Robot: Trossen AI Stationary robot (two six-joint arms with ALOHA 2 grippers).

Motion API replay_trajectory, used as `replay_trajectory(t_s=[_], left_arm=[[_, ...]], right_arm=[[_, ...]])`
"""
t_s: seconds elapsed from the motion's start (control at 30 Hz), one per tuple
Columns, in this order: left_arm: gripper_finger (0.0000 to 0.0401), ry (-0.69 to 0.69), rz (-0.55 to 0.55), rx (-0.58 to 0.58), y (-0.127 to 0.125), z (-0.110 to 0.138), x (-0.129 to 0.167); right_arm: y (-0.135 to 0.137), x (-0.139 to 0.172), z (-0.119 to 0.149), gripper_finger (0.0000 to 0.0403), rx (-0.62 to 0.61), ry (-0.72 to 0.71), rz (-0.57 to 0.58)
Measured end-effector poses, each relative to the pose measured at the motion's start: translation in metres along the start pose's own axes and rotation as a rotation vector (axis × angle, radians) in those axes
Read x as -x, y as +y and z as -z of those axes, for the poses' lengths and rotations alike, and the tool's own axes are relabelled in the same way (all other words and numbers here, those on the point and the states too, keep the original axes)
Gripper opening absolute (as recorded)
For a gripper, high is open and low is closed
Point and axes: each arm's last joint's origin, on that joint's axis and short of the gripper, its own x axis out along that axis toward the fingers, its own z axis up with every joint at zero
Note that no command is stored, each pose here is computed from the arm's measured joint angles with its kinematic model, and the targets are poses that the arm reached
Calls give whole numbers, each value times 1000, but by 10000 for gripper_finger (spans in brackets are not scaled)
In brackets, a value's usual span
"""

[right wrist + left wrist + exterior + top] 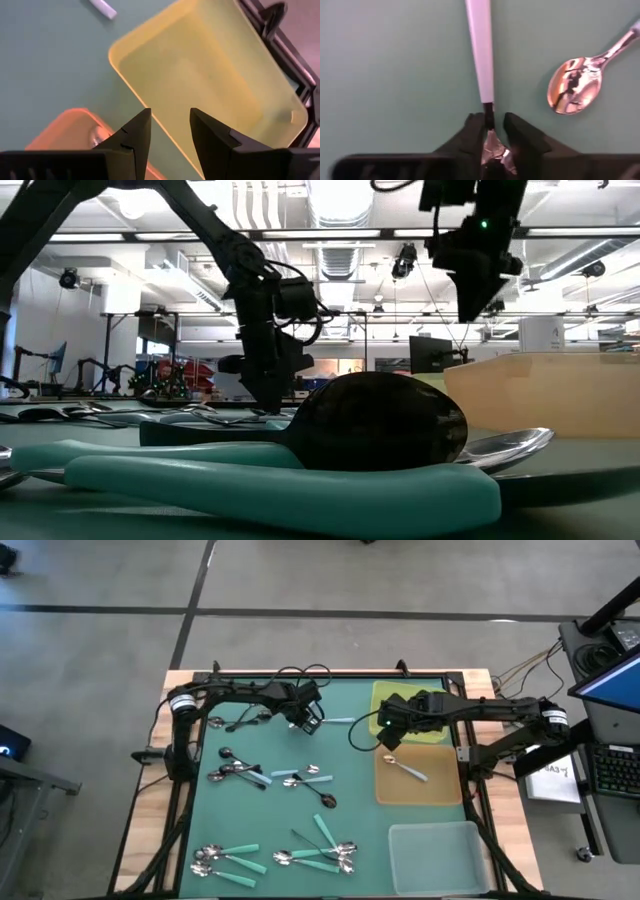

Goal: Sort silverware by color (type)
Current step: Put the blue spoon into the orange bin

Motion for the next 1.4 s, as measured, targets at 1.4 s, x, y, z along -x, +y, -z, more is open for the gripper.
replay_trajectory(t_s=[1.4], left_arm=[[0, -501, 490, -26, -81, -48, 132]], right_arm=[[-18, -27, 14, 128, -802, -588, -583]])
